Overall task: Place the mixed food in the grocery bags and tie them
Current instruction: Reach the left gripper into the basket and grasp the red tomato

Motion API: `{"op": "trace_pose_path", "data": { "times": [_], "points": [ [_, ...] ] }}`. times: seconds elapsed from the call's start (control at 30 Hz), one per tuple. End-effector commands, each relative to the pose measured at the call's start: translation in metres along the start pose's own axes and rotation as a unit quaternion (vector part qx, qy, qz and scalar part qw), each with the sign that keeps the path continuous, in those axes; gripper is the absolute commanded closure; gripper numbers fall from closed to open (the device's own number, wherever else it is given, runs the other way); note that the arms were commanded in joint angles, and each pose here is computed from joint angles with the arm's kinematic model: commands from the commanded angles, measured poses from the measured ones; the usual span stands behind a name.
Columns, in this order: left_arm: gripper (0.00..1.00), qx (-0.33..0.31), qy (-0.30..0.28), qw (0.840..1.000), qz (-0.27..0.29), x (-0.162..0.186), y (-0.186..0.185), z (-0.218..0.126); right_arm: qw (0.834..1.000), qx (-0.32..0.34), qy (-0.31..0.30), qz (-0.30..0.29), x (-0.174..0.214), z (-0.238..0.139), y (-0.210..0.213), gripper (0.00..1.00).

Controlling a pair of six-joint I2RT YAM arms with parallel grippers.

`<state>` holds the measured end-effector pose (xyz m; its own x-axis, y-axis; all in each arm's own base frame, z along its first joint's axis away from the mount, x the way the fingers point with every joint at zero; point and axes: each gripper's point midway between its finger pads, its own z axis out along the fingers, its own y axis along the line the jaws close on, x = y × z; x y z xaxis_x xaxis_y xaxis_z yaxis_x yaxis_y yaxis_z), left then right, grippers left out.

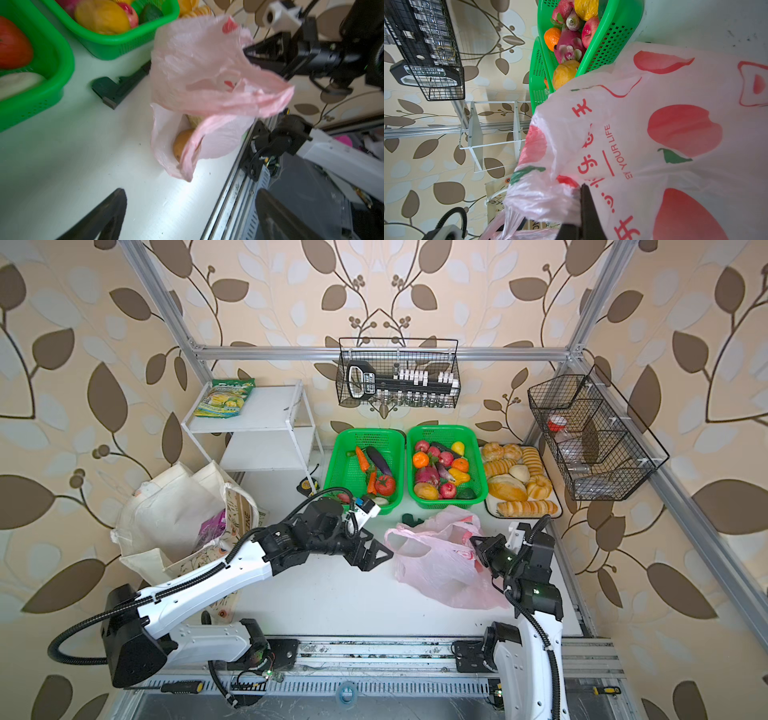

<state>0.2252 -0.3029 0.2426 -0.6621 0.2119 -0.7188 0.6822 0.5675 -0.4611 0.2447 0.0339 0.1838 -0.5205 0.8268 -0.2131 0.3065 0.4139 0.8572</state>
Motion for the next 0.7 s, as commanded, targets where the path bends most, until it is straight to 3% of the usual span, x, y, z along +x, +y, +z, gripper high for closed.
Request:
{"op": "trace_pose_path", "data": {
  "times": [0.0, 0.13, 0.3, 0.47, 0.67],
  "points": [
    [0.03, 0.0, -0.104, 0.994, -0.037, -0.06, 0.007, -0.032, 1.0, -0.003, 0.006, -0.003, 0.003, -0.002, 0.001, 1.0],
    [0.01, -0.084, -0.131, 0.981, -0.12, -0.087, 0.064, -0.035, 1.0, -0.005, 0.004, -0.017, 0.002, -0.004, 0.005, 1.0],
    [0.01, -0.193, -0.116, 0.964, -0.142, -0.099, 0.123, -0.017, 1.0, 0.006, 0.001, -0.027, -0.001, -0.007, 0.007, 1.0],
    [0.03, -0.16, -0.061, 0.969, -0.179, -0.107, 0.168, 0.039, 1.0, 0.005, 0.002, -0.023, 0.001, -0.008, 0.007, 1.0],
    [0.06, -0.191, 0.013, 0.964, -0.187, -0.105, 0.218, 0.096, 1.0, -0.002, 0.004, -0.025, 0.003, -0.012, 0.012, 1.0]
  ]
}}
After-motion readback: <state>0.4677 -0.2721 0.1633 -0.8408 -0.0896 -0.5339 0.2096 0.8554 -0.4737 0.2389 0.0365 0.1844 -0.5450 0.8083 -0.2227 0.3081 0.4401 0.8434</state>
